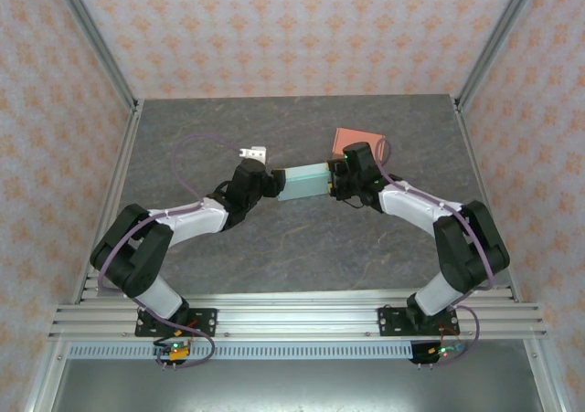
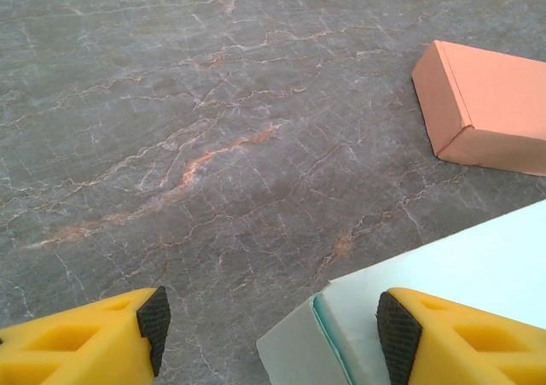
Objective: Fold the paper box
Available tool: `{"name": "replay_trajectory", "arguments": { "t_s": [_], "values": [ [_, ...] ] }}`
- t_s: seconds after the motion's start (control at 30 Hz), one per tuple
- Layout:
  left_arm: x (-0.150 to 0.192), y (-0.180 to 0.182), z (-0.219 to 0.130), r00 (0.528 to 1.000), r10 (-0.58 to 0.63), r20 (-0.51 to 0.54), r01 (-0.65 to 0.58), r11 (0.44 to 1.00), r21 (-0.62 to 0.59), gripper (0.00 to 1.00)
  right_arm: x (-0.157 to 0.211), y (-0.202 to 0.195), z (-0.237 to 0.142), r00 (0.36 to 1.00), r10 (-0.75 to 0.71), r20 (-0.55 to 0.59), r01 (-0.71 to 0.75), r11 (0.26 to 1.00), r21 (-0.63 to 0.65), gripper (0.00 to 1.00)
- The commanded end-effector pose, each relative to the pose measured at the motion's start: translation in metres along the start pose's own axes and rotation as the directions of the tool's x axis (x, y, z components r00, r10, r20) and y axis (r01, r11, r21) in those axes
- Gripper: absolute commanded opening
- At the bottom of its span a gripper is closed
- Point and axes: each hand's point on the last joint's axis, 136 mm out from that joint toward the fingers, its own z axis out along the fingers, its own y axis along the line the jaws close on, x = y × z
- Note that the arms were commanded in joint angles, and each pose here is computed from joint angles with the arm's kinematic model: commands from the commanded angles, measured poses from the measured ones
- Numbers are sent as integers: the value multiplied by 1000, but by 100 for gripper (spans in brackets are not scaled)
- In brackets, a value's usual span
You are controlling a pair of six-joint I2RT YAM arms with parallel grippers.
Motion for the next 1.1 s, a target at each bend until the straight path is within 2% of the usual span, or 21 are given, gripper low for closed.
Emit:
{"name": "replay_trajectory", "arguments": {
  "t_s": [0.0,0.1,0.23,0.33,0.47,0.57,0.67,0.77,0.93,1.07],
  "values": [
    [64,28,2,978,112,-179,-129,988,-87,70,-9,-64,17,1000,7,11,-9,987,158,44],
    [72,33,-1,971,166,-170,-182,980,-83,73,-18,-87,15,999,27,43,-34,981,191,35],
    [91,47,-6,967,214,-136,-227,969,-93,77,-32,-83,1,992,-52,112,26,975,221,31],
    [97,50,-2,959,239,-155,-256,961,-101,77,-32,-79,7,997,-42,70,27,976,216,30],
    [94,46,1,962,236,-136,-250,963,-97,79,-22,-61,8,998,-62,3,61,983,172,36],
    [97,38,-2,941,312,-130,-323,944,-70,80,-24,-65,-7,999,-29,18,24,977,213,46],
    [104,22,-10,913,392,-113,-398,917,-30,82,-26,-65,-25,999,34,30,-40,977,208,48],
    [106,12,-18,895,433,-108,-438,898,-30,83,-34,-62,-46,996,65,68,-77,978,192,54],
    [72,4,-40,915,403,-9,-403,914,-49,84,-60,-52,-71,990,15,138,-39,984,174,65],
    [41,7,-55,917,394,59,-386,916,-111,85,-82,-38,-82,976,-91,198,64,988,143,72]
  ]
}}
